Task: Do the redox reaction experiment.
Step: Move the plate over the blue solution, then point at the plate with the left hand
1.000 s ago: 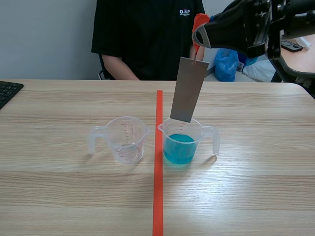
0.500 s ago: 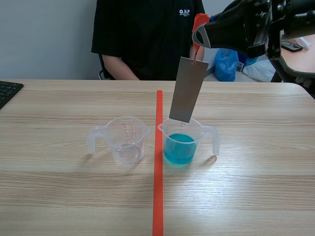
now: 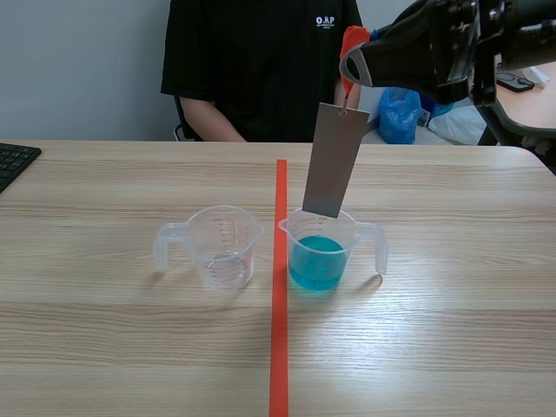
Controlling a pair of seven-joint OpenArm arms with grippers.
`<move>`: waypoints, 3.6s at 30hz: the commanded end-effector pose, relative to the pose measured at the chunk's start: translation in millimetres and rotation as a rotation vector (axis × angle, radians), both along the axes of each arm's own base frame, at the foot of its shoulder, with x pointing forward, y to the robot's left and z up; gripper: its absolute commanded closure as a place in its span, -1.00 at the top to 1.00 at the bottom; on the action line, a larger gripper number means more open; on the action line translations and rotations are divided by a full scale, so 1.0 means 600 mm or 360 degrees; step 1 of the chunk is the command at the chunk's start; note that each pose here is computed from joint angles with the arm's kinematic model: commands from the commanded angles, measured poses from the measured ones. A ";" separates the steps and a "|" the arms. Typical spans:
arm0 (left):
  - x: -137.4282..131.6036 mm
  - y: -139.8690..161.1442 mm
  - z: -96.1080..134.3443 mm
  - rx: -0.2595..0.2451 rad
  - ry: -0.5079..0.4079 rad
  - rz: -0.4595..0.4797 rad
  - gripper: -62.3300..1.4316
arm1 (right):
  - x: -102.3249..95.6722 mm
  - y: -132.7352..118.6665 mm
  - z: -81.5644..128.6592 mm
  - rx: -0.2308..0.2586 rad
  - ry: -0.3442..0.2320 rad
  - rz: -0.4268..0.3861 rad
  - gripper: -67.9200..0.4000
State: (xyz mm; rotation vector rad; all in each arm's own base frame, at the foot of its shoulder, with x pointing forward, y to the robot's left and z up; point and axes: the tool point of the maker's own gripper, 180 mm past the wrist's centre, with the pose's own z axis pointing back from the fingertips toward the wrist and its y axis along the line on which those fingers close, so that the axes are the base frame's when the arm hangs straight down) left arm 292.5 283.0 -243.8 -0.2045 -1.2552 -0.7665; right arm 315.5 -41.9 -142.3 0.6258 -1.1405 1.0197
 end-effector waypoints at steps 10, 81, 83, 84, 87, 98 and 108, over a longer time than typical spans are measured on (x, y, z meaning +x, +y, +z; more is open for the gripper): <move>0.078 -0.128 -0.038 -0.0058 0.0072 -0.0210 -0.86 | 0.007 -0.005 0.017 0.0002 -0.0041 -0.0011 -0.94; 0.113 -0.488 -0.004 -0.0732 0.0299 -0.0660 -0.85 | 0.007 -0.005 0.016 -0.0002 -0.0039 -0.0011 -0.94; 0.113 -0.488 -0.004 -0.0732 0.0299 -0.0660 -0.85 | 0.007 -0.005 0.016 -0.0002 -0.0039 -0.0011 -0.94; 0.113 -0.488 -0.004 -0.0732 0.0299 -0.0660 -0.85 | 0.007 -0.005 0.016 -0.0002 -0.0039 -0.0011 -0.94; 0.113 -0.488 -0.004 -0.0731 0.0300 -0.0660 -0.85 | 0.007 -0.005 0.016 -0.0002 -0.0039 -0.0011 -0.94; 0.112 -0.488 -0.005 -0.0729 0.0303 -0.0659 -0.85 | 0.007 -0.005 0.016 -0.0003 -0.0039 -0.0011 -0.94; 0.107 -0.488 -0.013 -0.0736 0.0323 -0.0655 -0.85 | 0.007 -0.005 0.016 -0.0003 -0.0039 -0.0011 -0.94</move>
